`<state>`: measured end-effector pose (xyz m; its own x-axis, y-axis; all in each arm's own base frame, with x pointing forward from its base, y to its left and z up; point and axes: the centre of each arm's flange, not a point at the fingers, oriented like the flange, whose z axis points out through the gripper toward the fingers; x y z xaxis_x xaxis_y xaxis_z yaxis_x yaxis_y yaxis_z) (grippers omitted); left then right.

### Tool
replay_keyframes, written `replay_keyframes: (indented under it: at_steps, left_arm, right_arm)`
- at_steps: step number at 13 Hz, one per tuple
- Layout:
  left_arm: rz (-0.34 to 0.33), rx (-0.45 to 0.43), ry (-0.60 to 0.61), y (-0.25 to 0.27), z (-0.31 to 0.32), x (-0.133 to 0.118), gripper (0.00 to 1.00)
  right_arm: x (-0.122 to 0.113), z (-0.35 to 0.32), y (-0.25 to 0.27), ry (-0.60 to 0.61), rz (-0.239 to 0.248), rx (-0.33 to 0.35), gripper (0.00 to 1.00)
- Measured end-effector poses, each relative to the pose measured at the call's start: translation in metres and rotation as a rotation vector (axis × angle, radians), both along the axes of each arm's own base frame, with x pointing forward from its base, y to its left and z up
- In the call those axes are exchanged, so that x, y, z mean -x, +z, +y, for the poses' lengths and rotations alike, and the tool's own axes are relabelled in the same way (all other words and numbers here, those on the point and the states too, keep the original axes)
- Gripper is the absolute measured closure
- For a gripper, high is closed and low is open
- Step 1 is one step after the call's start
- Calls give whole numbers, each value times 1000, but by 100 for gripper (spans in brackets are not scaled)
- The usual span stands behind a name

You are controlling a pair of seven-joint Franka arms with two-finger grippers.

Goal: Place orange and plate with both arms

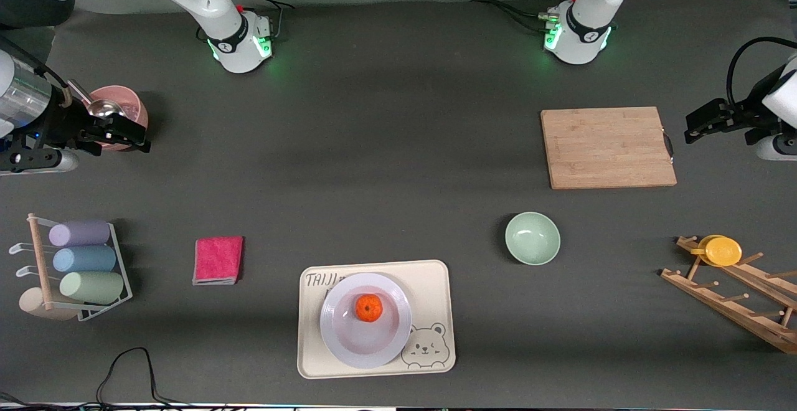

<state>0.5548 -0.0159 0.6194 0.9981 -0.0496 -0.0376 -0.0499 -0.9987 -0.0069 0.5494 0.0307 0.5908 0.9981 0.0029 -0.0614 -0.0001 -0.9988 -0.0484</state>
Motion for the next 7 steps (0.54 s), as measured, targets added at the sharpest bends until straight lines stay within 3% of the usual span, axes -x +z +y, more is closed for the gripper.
replay_keyframes:
  at_steps: [7]
  left_arm:
    - [-2,0,-5,0,-3,0,0]
  right_arm:
    - [0,-6,-1,-11,2,-1,0]
